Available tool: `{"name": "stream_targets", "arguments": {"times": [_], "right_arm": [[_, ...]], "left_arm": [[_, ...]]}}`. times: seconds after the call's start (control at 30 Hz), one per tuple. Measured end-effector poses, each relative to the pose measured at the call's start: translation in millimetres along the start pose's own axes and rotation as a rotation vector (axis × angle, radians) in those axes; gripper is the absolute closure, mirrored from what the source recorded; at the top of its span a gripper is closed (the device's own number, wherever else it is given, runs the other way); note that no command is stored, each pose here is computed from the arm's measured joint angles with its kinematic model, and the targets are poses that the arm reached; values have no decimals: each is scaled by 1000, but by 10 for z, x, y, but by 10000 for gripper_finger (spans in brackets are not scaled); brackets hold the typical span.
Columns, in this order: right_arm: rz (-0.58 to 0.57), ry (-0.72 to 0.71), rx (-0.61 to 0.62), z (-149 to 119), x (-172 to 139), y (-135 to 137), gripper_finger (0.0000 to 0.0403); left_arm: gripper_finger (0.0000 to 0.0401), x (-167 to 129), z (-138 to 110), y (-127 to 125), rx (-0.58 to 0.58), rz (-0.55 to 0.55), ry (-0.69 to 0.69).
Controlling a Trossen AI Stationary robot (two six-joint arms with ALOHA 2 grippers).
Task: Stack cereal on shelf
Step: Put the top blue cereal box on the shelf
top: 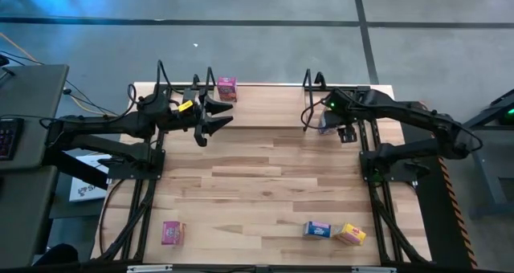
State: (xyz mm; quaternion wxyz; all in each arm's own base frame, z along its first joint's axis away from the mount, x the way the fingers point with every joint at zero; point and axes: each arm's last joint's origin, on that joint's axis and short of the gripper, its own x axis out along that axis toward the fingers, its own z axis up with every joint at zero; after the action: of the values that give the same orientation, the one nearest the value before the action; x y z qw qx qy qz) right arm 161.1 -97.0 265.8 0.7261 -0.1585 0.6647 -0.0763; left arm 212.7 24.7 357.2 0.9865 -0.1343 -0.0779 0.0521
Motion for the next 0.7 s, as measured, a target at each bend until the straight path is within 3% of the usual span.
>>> {"name": "stream_targets", "arguments": {"times": [0.17,0.47,0.7], "right_arm": [[13,-39,-27,9,34,-65,116],[63,30,-52,98,255,-137,116],[72,37,-40,80,239,-123,116]], "left_arm": [[192,0,0,0,0,0,0],[192,0,0,0,-5,0,0],[192,0,-1,0,-22,0,1]]}}
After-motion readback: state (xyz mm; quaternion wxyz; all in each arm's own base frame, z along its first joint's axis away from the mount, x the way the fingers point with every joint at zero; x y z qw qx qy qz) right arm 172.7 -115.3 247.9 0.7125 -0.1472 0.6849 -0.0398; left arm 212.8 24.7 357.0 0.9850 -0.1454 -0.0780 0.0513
